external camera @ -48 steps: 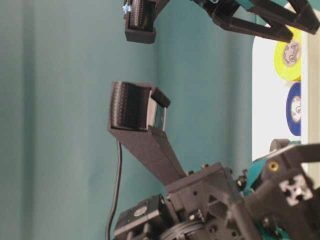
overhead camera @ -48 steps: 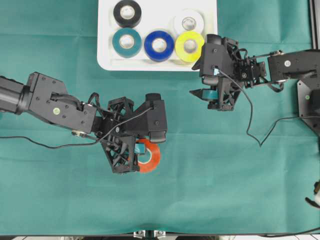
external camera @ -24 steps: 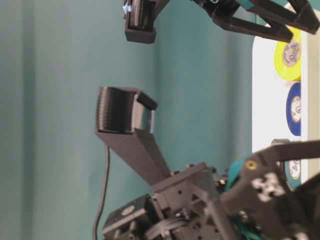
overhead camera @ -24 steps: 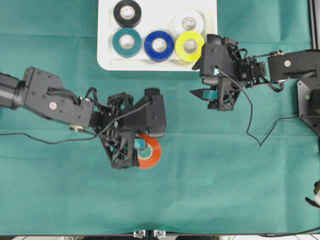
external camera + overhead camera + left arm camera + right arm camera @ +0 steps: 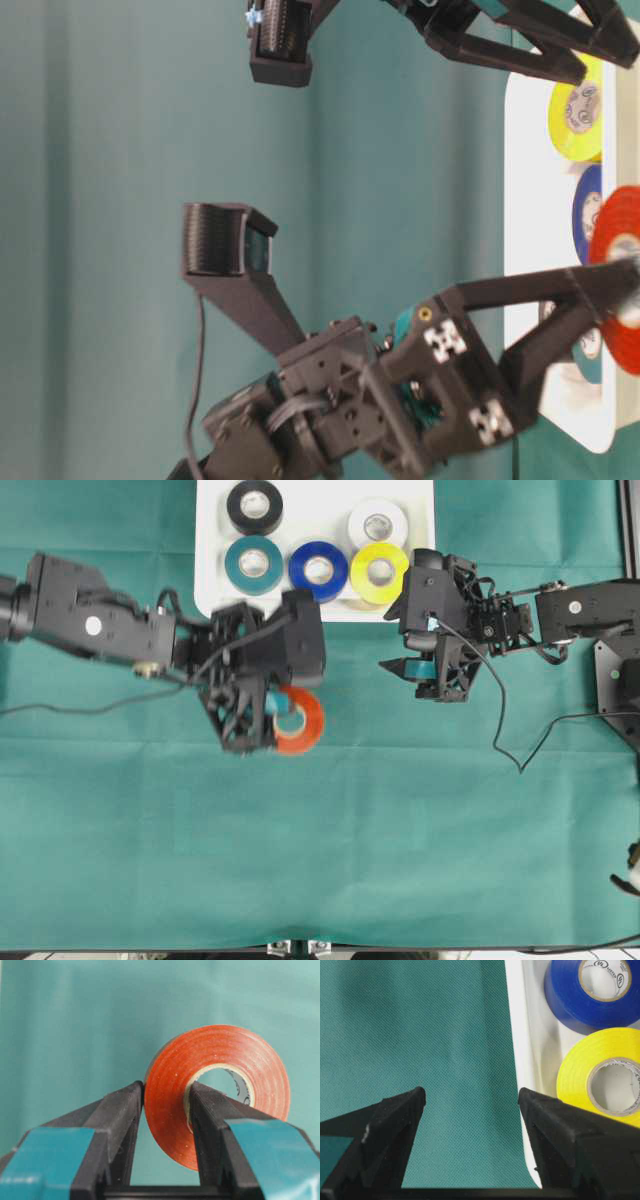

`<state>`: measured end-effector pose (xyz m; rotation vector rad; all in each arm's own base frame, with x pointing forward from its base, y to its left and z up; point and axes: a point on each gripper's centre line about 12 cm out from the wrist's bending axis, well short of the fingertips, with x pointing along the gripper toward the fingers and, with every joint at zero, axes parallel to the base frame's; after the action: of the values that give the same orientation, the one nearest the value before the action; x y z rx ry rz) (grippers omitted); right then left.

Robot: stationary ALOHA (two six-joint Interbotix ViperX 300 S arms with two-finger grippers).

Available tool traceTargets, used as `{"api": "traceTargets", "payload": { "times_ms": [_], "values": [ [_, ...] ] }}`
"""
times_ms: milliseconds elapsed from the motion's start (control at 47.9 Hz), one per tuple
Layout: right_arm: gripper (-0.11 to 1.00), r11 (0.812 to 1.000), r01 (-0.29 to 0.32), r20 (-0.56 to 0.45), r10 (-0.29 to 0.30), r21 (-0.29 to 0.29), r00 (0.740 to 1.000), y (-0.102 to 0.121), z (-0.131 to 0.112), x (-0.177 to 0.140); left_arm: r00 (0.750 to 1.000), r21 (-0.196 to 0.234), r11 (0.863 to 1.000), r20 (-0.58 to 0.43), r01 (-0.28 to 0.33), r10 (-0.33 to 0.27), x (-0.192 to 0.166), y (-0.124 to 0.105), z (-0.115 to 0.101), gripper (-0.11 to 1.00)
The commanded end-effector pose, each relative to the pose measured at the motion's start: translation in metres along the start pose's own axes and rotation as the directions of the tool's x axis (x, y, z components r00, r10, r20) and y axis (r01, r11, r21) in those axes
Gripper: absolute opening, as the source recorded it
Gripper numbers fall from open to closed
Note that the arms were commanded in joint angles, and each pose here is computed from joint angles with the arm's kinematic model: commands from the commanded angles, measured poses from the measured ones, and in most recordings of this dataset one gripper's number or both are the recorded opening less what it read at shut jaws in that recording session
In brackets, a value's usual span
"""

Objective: Put the tape alternately from left to right into the white case.
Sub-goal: 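Lift the red tape and carry it into the tray's top edge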

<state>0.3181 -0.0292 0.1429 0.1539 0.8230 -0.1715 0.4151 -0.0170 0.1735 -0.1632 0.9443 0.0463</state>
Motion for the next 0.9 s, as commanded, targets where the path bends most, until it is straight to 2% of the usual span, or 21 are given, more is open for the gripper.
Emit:
{"api": "traceTargets", "payload": {
  "times_ms": [0,355,709,876],
  "values": [
    [0.84,1.000,-0.006,0.021,0.006,0.000,1.000,0.001,0.005,-0.003,0.999,-0.009,1.000,0.039,-0.028,0.029,-0.012,0.022,0.009,-0.02],
    [0.84,1.000,-0.005,0.018,0.005,0.000,1.000,0.002,0.005,-0.003,0.987,0.005,0.991,0.091,-0.133,0.132,-0.017,0.091,0.019,-0.02],
    [0.84,1.000,-0.005,0.018,0.005,0.000,1.000,0.002,0.005,-0.003,0.962,-0.050,0.975,0.161,-0.217,0.223,-0.023,0.147,0.023,-0.02],
    [0.84,1.000,-0.005,0.018,0.005,0.000,1.000,0.002,0.005,-0.003,0.948,-0.023,0.964,0.177,-0.264,0.264,-0.023,0.172,0.022,-0.02]
  ]
}}
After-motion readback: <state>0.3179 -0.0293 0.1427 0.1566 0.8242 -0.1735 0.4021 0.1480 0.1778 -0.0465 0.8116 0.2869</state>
